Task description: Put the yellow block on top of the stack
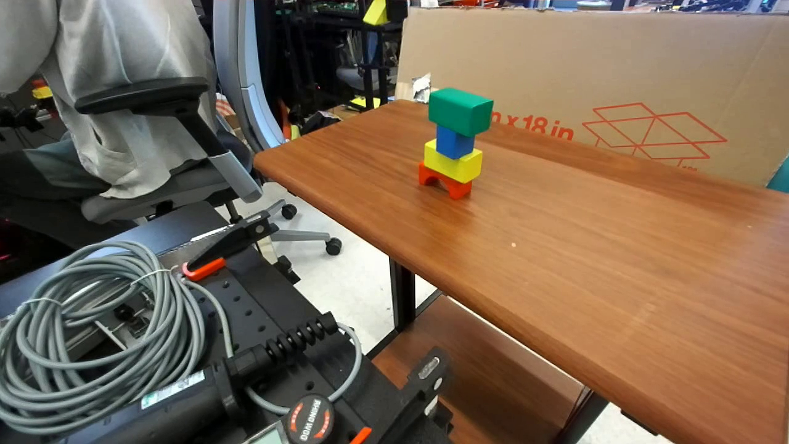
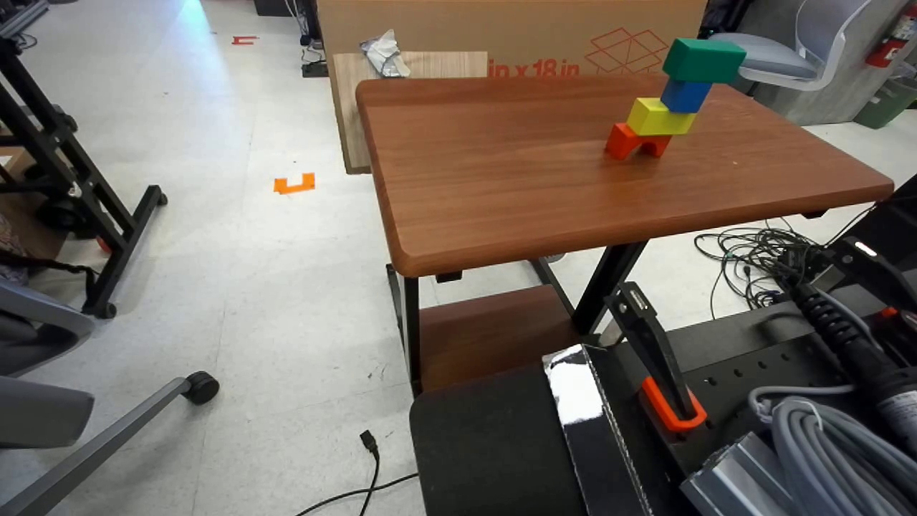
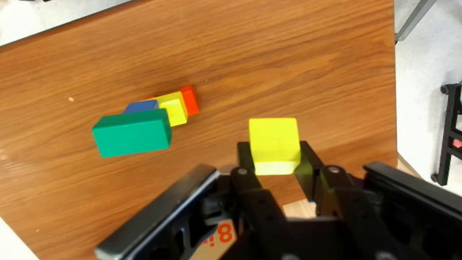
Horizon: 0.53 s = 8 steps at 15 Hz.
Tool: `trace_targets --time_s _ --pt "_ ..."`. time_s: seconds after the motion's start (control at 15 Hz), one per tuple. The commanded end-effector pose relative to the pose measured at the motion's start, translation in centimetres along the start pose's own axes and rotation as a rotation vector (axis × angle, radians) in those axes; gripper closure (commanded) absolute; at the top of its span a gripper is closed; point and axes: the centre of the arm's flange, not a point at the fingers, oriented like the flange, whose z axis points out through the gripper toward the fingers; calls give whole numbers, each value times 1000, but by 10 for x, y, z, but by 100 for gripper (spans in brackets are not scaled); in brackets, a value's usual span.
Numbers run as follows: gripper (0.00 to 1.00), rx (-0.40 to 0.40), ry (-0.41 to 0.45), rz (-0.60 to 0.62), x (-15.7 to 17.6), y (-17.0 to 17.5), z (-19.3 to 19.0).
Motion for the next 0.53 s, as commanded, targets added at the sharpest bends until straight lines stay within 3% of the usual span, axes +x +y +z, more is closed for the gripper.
trace_targets --time_s 0.0,0.47 --pt "92 -8 -8 -4 9 28 -24" --pt "92 -62 -38 51 17 76 -3"
